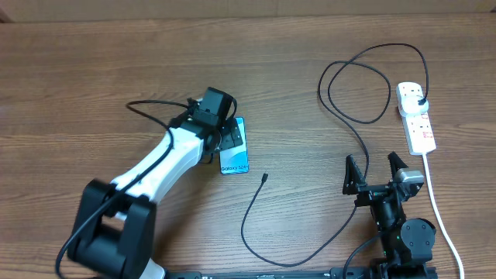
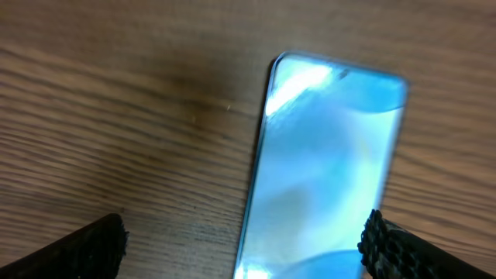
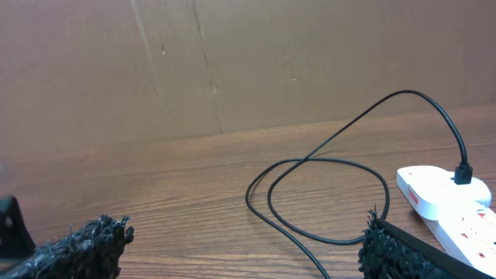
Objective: Plug charger to phone and switch on socket
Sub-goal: 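Close the left gripper on the phone's top edge and lift, then tilt the phone upright with the left gripper, bottom edge on table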
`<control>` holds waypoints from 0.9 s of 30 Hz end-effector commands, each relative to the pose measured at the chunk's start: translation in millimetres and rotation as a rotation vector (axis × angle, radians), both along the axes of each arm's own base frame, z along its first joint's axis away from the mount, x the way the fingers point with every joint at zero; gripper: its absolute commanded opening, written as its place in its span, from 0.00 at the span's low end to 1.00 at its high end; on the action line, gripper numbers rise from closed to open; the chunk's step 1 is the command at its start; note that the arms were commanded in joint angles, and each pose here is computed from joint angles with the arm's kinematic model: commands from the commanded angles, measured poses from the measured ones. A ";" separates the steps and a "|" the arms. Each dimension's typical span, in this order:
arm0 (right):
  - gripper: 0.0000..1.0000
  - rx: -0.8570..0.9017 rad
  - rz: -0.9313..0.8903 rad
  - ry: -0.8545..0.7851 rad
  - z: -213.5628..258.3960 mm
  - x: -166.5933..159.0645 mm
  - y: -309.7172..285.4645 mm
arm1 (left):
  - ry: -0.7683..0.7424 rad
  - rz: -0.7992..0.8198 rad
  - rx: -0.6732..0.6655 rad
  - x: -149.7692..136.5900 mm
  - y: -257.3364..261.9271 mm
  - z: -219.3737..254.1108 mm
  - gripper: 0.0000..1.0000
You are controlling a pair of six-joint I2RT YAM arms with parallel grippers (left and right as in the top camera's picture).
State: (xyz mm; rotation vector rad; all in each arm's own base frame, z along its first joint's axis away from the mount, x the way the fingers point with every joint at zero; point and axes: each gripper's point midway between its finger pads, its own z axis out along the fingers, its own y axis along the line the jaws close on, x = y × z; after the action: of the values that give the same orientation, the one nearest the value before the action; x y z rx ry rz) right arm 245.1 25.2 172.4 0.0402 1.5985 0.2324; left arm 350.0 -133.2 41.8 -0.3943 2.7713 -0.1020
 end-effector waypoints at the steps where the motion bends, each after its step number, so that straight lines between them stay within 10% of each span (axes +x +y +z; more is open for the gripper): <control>1: 1.00 -0.007 -0.008 -0.003 -2.1 0.2 -1.6 | 0.051 -0.010 0.039 -5.6 1.3 -22.8 1.00; 27: 1.00 -0.007 -0.008 -0.003 -2.1 0.2 -1.6 | 0.022 -0.218 -0.009 30.4 -36.0 17.5 1.00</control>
State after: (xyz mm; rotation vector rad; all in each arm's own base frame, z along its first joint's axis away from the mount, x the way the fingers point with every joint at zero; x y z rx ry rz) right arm 245.1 25.2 172.5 0.0411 1.5981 0.2333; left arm 384.6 -164.5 71.1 -0.1433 2.7967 -0.1762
